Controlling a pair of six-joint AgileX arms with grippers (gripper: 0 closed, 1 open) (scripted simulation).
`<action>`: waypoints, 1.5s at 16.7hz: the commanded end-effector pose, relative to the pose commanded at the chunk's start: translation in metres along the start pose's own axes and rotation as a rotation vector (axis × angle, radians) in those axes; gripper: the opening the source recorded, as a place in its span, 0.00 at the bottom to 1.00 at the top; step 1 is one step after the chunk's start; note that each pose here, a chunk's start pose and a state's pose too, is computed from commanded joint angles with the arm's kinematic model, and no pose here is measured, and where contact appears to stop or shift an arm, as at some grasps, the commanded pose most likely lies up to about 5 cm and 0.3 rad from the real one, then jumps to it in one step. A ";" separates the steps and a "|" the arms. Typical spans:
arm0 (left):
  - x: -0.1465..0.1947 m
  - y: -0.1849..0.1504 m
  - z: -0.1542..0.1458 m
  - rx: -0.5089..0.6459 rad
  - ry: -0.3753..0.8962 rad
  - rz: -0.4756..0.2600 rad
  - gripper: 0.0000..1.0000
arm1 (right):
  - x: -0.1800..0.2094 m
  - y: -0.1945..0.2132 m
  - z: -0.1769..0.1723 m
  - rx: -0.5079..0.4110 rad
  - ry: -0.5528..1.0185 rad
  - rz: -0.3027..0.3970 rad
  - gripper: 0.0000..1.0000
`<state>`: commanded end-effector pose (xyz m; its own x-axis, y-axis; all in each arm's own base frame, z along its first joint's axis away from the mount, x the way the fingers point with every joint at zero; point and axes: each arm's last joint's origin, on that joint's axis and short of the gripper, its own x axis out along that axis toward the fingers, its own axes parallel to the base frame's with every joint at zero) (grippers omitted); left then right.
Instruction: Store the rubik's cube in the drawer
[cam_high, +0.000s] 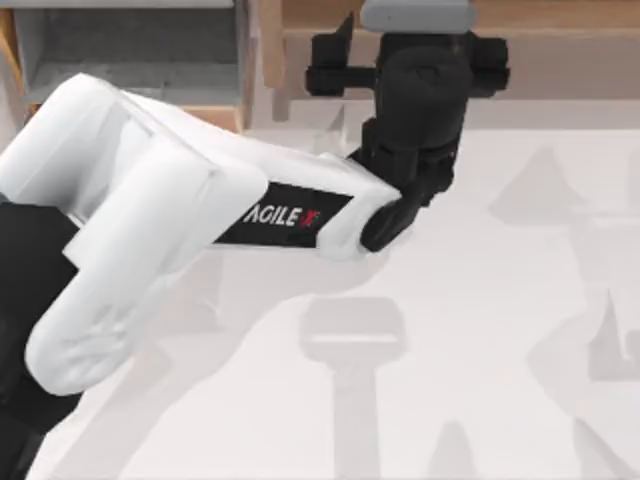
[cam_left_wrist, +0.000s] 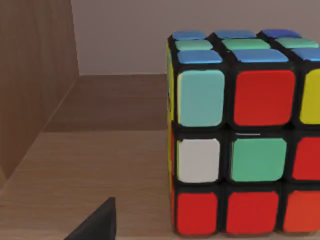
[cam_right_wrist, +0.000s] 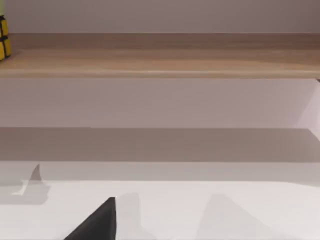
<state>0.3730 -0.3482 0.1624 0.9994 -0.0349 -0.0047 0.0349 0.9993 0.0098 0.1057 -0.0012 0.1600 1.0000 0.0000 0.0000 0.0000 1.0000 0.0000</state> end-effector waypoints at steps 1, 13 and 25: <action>0.000 -0.003 -0.003 -0.006 -0.003 0.010 1.00 | 0.000 0.000 0.000 0.000 0.000 0.000 1.00; 0.034 -0.006 -0.005 -0.010 -0.005 0.015 1.00 | 0.000 0.000 0.000 0.000 0.000 0.000 1.00; 0.061 -0.004 -0.005 -0.010 -0.005 0.015 0.77 | 0.000 0.000 0.000 0.000 0.000 0.000 1.00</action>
<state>0.4334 -0.3542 0.1576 0.9998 -0.0199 0.0000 0.0199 0.9998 -0.0003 0.1057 -0.0012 0.1600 1.0000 0.0000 0.0000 0.0000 1.0000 0.0000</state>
